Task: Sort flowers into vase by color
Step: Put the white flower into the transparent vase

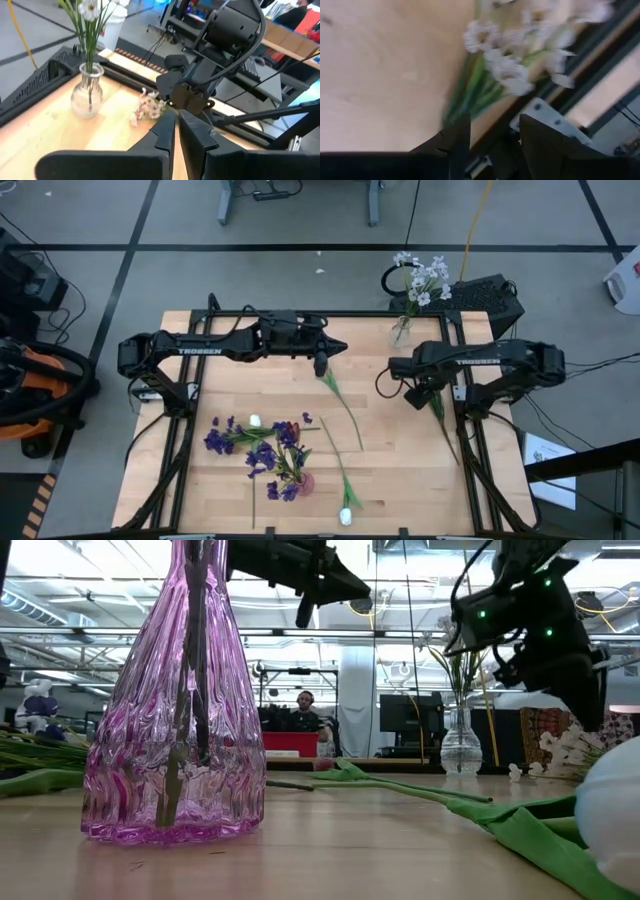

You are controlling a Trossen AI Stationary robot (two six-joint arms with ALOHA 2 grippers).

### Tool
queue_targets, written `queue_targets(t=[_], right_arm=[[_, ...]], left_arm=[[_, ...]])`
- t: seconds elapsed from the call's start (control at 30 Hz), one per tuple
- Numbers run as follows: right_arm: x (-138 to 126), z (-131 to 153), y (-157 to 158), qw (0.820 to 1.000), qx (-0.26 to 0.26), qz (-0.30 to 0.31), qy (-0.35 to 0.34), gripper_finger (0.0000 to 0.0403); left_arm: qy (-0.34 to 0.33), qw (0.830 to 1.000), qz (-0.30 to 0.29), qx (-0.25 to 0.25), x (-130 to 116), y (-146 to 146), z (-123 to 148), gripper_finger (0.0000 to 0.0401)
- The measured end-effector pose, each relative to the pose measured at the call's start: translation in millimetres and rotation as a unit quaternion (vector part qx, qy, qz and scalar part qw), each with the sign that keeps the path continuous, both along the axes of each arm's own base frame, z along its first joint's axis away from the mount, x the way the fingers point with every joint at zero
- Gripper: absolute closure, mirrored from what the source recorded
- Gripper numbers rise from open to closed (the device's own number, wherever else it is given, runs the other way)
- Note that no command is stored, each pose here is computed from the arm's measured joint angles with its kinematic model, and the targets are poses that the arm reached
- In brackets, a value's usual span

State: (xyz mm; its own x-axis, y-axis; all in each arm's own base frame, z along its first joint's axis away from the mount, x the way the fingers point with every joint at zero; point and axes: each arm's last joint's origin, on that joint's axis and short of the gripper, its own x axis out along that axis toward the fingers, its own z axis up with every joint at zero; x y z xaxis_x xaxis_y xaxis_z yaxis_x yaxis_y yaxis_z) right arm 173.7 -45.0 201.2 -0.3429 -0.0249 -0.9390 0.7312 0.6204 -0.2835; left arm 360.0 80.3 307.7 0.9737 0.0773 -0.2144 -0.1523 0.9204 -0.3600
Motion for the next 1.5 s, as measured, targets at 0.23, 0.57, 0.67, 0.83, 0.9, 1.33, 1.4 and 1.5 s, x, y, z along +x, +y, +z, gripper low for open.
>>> queue_targets(t=[0.23,0.57,0.67,0.83,0.9,1.33,1.4,1.5], right_arm=[[-2.8,-22.4,3.0,0.999,0.025,-0.029,-0.01,0.0243],[-24.9,-73.3,8.2,0.997,0.052,-0.062,-0.015,0.0246],[-27.7,-81.5,9.3,0.996,0.057,-0.061,-0.016,0.0265],[0.5,-67.2,4.8,0.993,0.041,-0.026,-0.106,0.0347],[26.1,-52.5,-0.8,0.978,0.012,0.003,-0.208,0.0384],[71.5,75.4,-12.9,0.837,-0.144,0.114,-0.516,0.04],[65.8,96.2,-13.5,0.816,-0.188,0.126,-0.531,0.04],[55.8,125.4,-13.3,0.779,-0.248,0.144,-0.558,0.0401]], left_arm=[[0.004,1.0,-0.006,-0.007,0.9,-5.1,-0.8,0.0372],[0.002,1.0,-0.008,-0.006,1.2,-6.4,-0.5,0.0372],[0.002,1.0,-0.008,-0.005,1.2,-6.4,-0.4,0.0372],[0.003,1.0,-0.008,-0.005,1.1,-6.4,-0.5,0.0372],[0.003,1.0,-0.009,-0.005,1.1,-6.4,-0.5,0.0372],[-0.005,0.999,-0.03,-0.011,-0.6,-10.7,3.9,0.0372],[-0.011,0.999,-0.03,-0.009,-2.8,-11.3,7.7,0.0372],[-0.029,0.999,-0.03,-0.005,-2.7,-11.0,11.7,0.0372]])
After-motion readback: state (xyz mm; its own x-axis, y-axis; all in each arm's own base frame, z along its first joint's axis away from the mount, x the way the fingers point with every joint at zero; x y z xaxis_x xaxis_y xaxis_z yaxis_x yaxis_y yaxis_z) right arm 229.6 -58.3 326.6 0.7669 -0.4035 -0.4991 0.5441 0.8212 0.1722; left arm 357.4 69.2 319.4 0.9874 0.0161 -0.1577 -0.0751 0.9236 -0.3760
